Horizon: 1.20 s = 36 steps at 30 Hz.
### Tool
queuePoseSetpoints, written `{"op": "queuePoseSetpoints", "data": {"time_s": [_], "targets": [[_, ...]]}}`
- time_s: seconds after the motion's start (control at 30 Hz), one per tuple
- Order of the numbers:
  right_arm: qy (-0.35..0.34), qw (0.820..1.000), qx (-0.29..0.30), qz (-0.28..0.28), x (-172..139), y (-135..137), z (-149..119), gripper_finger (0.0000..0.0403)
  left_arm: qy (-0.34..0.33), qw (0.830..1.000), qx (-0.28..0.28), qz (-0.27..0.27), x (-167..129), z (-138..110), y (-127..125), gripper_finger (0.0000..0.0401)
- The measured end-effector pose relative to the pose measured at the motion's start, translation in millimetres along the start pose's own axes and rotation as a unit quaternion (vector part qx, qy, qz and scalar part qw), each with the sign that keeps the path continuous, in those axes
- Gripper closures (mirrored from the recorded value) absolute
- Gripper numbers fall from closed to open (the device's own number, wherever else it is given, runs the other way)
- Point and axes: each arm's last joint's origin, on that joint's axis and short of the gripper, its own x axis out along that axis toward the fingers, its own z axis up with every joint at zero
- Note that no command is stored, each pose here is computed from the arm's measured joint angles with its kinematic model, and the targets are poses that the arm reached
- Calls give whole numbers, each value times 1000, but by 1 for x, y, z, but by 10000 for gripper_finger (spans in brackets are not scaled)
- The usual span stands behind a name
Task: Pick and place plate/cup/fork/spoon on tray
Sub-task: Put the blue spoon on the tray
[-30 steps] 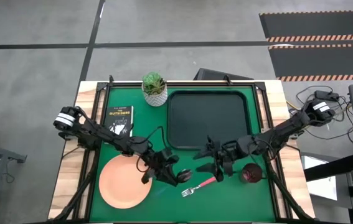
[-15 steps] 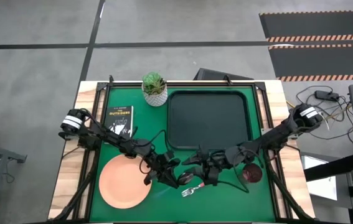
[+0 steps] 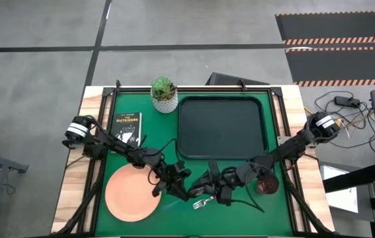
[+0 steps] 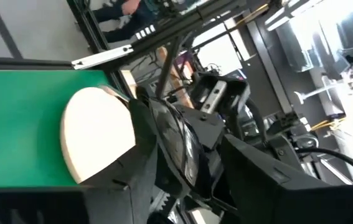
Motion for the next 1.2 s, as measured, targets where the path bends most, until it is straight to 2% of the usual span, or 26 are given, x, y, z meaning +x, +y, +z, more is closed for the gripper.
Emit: {"op": "queuePoseSetpoints", "data": {"time_s": [0.53, 0.93, 1.2], "targets": [[-3, 1000, -5, 12, -1, 3, 5, 296, 6, 1000, -5, -2, -1, -1, 0, 401], [3, 1000, -12, 9, -1, 2, 4, 386, 4, 1000, -4, 3, -4, 2, 4, 401], [14, 1000, -12, 8, -1, 3, 3, 394, 4, 1000, -4, 4, -6, 4, 6, 401]]}}
